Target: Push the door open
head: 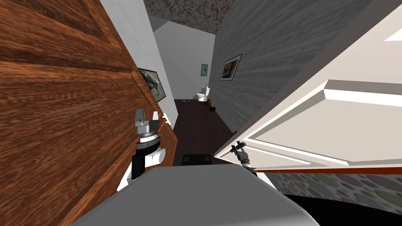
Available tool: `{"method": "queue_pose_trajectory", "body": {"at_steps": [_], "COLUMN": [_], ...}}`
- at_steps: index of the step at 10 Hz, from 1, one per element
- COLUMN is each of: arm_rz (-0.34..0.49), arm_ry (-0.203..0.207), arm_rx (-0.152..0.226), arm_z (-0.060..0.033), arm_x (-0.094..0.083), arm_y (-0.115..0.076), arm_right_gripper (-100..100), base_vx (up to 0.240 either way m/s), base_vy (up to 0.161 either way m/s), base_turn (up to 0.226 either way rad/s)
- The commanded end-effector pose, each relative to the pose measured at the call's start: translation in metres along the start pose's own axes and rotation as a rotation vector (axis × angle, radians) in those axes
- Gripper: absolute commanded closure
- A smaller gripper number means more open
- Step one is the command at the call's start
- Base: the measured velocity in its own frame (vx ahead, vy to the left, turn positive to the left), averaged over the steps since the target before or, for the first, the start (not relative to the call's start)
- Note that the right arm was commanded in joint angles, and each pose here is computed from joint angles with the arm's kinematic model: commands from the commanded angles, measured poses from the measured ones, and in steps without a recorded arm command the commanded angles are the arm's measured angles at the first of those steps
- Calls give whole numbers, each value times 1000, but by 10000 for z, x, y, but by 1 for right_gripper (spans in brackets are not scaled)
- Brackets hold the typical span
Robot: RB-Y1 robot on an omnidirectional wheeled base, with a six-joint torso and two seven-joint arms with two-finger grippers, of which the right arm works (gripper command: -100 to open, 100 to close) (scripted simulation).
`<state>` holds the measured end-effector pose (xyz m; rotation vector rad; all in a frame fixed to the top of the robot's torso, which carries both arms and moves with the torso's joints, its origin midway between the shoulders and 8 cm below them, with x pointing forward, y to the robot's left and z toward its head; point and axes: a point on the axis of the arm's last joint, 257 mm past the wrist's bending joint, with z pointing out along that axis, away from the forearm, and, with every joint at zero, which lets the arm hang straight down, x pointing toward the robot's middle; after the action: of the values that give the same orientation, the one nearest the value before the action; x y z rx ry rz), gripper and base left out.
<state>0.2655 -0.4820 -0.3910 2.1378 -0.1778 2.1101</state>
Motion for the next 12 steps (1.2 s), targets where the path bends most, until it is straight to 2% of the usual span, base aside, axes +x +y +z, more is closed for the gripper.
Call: {"method": "queue_pose_trajectory", "body": {"at_steps": [1,4,5,6,12], "arm_rz": [-25,-22,-22,-20,1], "arm_ry": [12,15,15,15,13], "arm_rx": [-57,-131,-131,-167,-294], "arm_z": [-40,-104,-104,-142,-310], "arm_x": [64,68,68,64,19], "arm_y": [246,426,426,506,745], "arm_right_gripper": [100,100,100,100,100], "base_vx": [176,199,162,168,209], "base_vy": [3,10,28,18,19], "base_turn": [-2,-20,14,3,-16]}}
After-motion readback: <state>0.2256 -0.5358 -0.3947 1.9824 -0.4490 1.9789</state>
